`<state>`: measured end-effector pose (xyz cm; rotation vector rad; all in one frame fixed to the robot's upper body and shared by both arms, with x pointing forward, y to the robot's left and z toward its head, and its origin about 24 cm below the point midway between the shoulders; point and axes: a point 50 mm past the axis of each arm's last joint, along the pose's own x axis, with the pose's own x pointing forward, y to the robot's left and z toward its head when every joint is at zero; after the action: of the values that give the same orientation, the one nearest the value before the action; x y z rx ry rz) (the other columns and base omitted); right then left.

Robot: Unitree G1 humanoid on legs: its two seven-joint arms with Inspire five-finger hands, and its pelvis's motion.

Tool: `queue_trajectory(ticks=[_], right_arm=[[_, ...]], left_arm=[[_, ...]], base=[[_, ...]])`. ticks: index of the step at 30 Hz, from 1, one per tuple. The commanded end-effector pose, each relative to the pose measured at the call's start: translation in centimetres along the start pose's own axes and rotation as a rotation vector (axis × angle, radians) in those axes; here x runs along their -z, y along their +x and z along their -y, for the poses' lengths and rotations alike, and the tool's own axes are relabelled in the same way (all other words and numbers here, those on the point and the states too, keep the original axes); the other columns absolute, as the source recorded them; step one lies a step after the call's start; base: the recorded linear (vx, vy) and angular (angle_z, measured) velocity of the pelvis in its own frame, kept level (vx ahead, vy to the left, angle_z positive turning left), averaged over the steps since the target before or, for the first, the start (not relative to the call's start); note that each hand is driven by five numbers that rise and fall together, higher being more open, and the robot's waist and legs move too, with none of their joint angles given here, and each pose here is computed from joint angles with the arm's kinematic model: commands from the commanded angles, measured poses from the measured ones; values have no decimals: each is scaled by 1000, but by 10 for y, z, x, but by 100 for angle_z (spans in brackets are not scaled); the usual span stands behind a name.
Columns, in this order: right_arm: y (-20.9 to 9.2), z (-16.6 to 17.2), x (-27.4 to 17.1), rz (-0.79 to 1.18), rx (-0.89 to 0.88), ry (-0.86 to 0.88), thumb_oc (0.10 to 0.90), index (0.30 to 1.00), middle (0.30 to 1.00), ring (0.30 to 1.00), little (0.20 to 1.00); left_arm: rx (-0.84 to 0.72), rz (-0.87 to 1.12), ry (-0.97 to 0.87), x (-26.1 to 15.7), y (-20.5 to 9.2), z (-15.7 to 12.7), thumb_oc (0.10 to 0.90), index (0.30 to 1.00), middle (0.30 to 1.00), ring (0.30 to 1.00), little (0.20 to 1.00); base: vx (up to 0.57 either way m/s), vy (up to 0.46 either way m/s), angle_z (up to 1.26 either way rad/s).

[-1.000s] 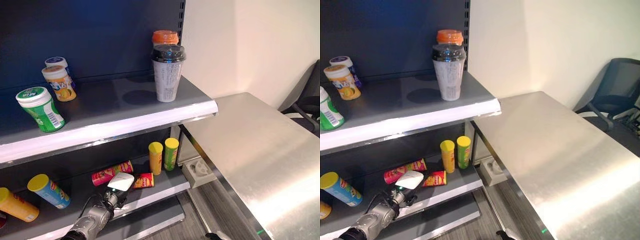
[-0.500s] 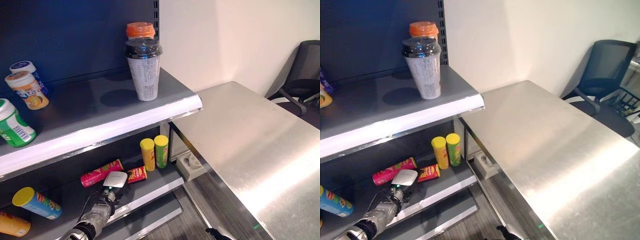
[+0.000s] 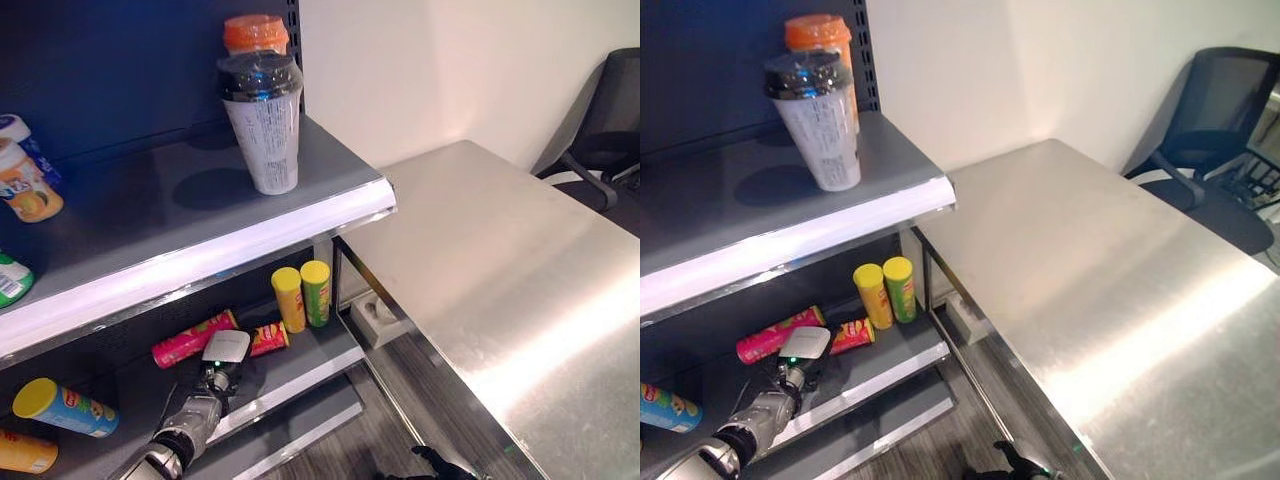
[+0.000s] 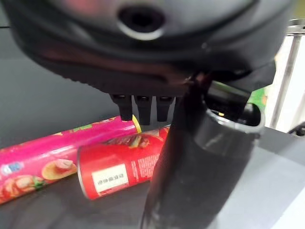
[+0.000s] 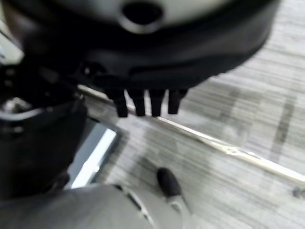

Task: Put the goods on the table back onto the shelves and tidy them up.

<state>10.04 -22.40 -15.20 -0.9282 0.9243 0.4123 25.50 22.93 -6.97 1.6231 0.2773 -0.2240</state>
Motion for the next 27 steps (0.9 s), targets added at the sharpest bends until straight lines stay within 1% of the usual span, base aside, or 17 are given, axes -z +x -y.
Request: queue_trajectory(ticks=[1,13,18,19,20,21,25,27], right_arm=[[-1,-10,-8,40,-22,-25,800,900,900,900,900],[2,0,-17,77,26,22,800,900,900,900,900],[2,2,-19,89,40,53,800,900,900,900,900],[2,2,-20,93,43,56,800,900,900,900,900],[2,3,-21,97,46,57,800,900,900,900,900],[2,3,-21,98,47,58,800,900,900,900,900],[2,4,-20,98,52,58,800,900,900,900,900],[1,2,-18,94,51,62,800,900,900,900,900]], left_arm=[[-64,-87,52,24,18,-30,800,900,900,900,900],[-64,-132,50,35,19,-33,800,900,900,900,900],[-47,-121,48,32,16,-27,800,900,900,900,900],[-41,-120,44,31,15,-25,736,804,804,804,804],[-38,-120,41,31,14,-24,449,373,373,373,373],[-39,-119,36,30,14,-24,400,300,300,300,300],[-39,-117,14,29,12,-20,400,300,300,300,300],[-66,-133,-41,30,10,-20,400,300,300,300,300]], base=[[-9,-4,-11],[-17,-9,-4],[0,0,0],[0,0,0],[0,0,0],[0,0,0],[8,3,-3],[0,0,0]])
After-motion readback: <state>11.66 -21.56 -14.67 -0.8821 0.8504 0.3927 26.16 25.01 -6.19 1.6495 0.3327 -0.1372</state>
